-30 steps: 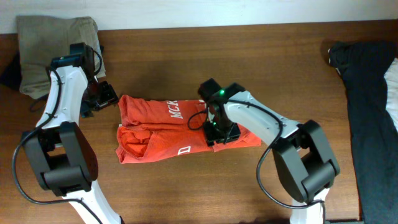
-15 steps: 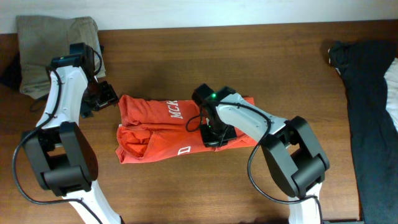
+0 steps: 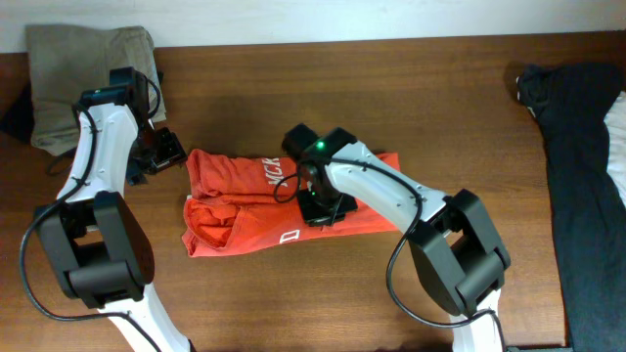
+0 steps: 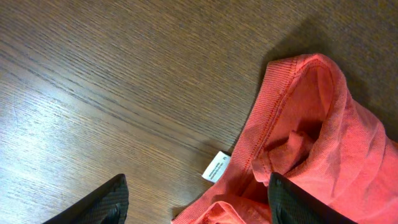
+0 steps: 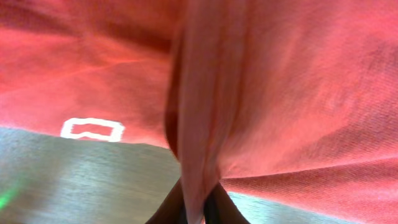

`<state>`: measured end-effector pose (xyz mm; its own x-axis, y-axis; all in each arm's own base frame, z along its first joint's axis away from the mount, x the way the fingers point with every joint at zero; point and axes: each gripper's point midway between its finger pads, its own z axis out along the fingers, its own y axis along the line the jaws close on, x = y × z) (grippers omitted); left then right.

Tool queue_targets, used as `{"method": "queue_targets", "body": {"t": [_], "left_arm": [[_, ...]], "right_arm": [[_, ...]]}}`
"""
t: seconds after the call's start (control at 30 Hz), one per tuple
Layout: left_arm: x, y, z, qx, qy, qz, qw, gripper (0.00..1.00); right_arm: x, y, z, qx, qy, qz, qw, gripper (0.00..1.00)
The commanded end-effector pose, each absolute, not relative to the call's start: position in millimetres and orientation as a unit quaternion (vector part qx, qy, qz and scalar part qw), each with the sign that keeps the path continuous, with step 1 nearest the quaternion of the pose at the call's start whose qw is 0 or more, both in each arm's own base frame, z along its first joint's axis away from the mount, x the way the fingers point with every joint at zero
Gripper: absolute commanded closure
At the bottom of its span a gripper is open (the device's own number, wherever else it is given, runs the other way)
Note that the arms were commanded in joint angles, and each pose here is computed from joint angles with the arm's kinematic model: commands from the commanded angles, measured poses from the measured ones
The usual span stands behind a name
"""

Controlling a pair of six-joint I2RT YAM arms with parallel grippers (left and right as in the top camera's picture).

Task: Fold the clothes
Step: 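Release and raise the right gripper away to the right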

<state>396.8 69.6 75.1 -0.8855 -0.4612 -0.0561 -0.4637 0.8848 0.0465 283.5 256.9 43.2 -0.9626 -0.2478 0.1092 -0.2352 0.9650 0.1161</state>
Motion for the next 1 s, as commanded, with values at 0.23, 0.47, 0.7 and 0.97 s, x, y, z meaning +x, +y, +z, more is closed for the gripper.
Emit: {"method": "queue_targets", "body": {"t": [0.23,0.47,0.7,0.97], "left_arm": [[394,67,70,-0.23,0.973,0.027,0.012,0.28],[394,67,70,-0.23,0.973,0.027,0.012,0.28],[388,51,60,-0.187,0.982,-0.016,-0.005,0.01],[383,41,40,-0.162,0.977,-0.136,-0.003,0.01]], "right_arm": [[297,240,76,0.126,-0.99,-0.032,0.061,0.49],[371,158,122,0.052,-0.998,-0.031,0.005,0.13],[429,47,122,-0.077,-0.995,-0.017,-0.061,0.01],[436,-63,124,-0.216,-0.973,-0.017,-0.08,0.01]]}}
